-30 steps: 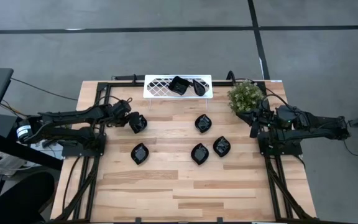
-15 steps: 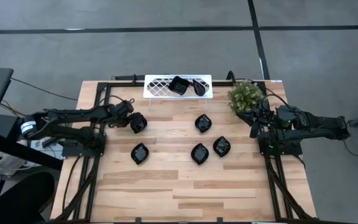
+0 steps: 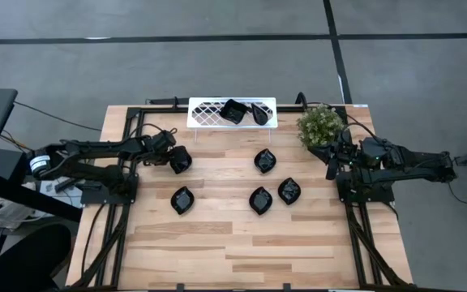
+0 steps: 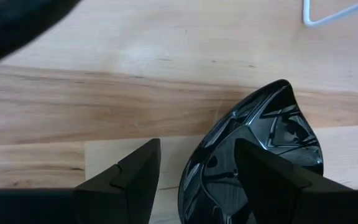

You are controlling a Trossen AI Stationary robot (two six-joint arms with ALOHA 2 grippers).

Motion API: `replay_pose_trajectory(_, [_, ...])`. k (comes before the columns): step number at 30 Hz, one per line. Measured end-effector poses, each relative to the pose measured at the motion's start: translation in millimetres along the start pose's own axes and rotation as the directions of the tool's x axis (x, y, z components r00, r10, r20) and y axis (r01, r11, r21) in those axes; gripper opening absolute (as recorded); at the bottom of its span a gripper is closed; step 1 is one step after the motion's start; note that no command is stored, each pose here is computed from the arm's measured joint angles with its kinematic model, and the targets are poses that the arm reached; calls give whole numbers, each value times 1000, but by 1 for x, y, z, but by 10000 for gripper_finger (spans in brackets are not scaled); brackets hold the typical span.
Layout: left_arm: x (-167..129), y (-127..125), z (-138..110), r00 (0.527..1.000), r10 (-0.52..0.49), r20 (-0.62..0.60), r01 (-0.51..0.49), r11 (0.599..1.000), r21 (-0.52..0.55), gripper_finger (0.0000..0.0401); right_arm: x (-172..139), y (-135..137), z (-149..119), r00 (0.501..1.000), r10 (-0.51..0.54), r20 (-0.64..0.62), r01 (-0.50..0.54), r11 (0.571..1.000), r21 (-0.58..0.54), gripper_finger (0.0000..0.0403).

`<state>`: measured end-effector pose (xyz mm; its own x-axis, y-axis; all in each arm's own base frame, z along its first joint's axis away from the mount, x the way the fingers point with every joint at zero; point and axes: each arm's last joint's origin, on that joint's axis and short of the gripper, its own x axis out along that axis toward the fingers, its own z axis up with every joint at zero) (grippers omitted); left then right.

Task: Pick & Place Mini shaped plates
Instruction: Put the leaf-shaped plate on the shelf

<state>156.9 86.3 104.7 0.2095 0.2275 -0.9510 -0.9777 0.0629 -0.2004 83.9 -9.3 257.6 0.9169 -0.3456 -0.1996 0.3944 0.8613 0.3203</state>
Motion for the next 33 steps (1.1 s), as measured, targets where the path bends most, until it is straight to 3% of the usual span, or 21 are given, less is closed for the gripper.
replay_pose_trajectory(7, [1,0,0,1000,15,5,-15,1000,2,194,0,0,0,1000,0,0,0,1000,0,1])
replay_pose_trajectory(23, [1,3,-1,999,44,13,-44,999,3,76,0,0,0,1000,0,1,0,1000,0,1])
replay_pose_trajectory(33, [-6,1,1,1000,-4,30,4,1000,-3,24,0,0,0,1000,-1,1,1,1000,0,1])
